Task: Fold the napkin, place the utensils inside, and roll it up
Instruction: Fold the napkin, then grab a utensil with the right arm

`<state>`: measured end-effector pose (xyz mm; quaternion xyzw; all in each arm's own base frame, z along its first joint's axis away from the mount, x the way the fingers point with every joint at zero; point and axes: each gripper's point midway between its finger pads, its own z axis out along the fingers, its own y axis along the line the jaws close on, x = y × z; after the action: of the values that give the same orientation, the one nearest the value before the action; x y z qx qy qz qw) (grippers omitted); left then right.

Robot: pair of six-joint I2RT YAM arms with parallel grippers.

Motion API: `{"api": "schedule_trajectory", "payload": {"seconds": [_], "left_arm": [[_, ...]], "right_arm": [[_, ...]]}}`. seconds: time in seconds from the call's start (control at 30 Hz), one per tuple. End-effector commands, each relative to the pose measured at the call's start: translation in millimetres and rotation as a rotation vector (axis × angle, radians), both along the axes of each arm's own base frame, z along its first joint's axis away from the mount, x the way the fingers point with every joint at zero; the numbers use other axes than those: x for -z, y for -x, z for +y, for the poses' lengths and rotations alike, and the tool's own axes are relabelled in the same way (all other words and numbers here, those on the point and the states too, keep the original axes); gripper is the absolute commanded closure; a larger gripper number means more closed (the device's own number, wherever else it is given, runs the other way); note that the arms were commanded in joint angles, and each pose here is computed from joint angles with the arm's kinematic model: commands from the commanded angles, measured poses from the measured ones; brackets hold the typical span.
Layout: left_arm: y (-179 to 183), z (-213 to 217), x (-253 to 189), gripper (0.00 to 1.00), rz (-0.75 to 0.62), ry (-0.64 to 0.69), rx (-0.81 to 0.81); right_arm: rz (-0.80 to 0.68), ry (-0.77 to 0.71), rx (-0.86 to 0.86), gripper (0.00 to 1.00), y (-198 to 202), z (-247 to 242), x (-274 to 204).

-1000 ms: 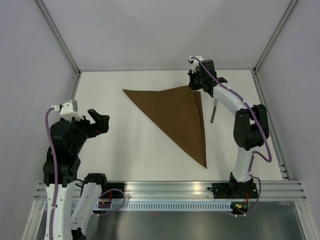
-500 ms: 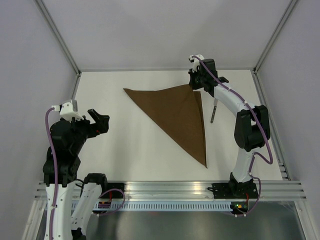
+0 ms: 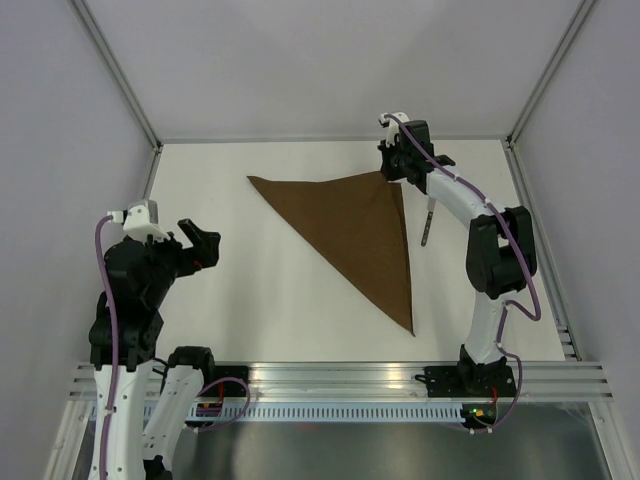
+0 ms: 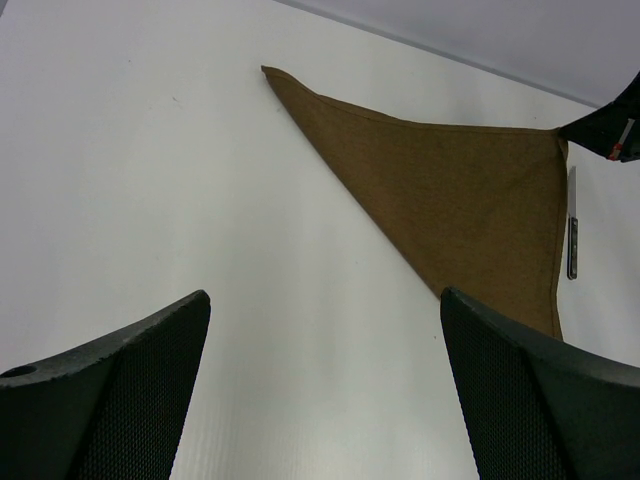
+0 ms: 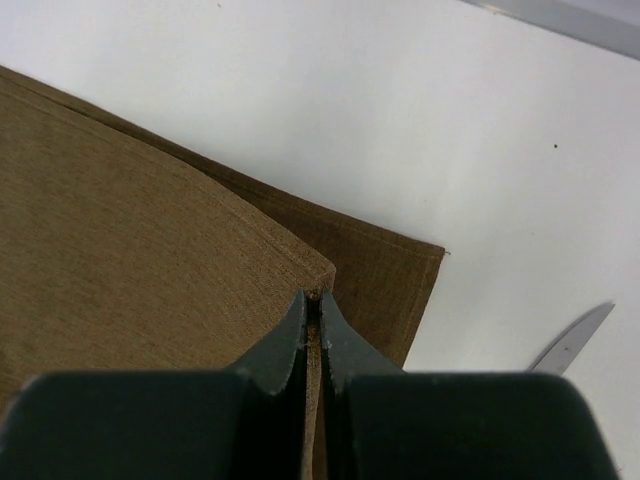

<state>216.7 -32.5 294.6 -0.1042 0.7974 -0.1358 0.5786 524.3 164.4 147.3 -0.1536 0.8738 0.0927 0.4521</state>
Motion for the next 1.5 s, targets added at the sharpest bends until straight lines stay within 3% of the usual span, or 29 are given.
{"api": "schedule_trajectory", "payload": {"seconds": [0.0, 0.83, 0.93, 1.03, 1.07, 1.13, 1.3, 1.47], "left_arm": [[-3, -3, -5, 0.0, -0.034, -0.018, 0.028], [-8, -10, 10, 0.0, -0.014, 0.021, 0.051], [-8, -11, 10, 0.0, -0.013, 0.029, 0.053], [-9, -13, 10, 0.0, -0.013, 0.039, 0.06], [-10, -14, 10, 0.0, -0.014, 0.043, 0.066], [-11, -16, 8, 0.0, -0.017, 0.047, 0.075], [-12, -22, 8, 0.0, -0.021, 0.066, 0.103], [-13, -32, 8, 0.0, -0.038, 0.126, 0.141]], "right_arm": [[-0.013, 0.027, 0.037, 1.0, -17, -10, 9], [0.061, 0.087, 0.088, 0.97, -52, -31, 74], [0.062, 0.113, 0.129, 0.86, -54, -42, 76], [0.057, 0.119, 0.169, 0.59, -56, -55, 71], [0.055, 0.116, 0.184, 0.45, -57, -62, 67], [0.052, 0.117, 0.205, 0.37, -58, -69, 61], [0.079, 0.111, 0.26, 0.33, -40, -90, 38], [0.144, 0.145, 0.32, 0.4, 13, -119, 38]]}}
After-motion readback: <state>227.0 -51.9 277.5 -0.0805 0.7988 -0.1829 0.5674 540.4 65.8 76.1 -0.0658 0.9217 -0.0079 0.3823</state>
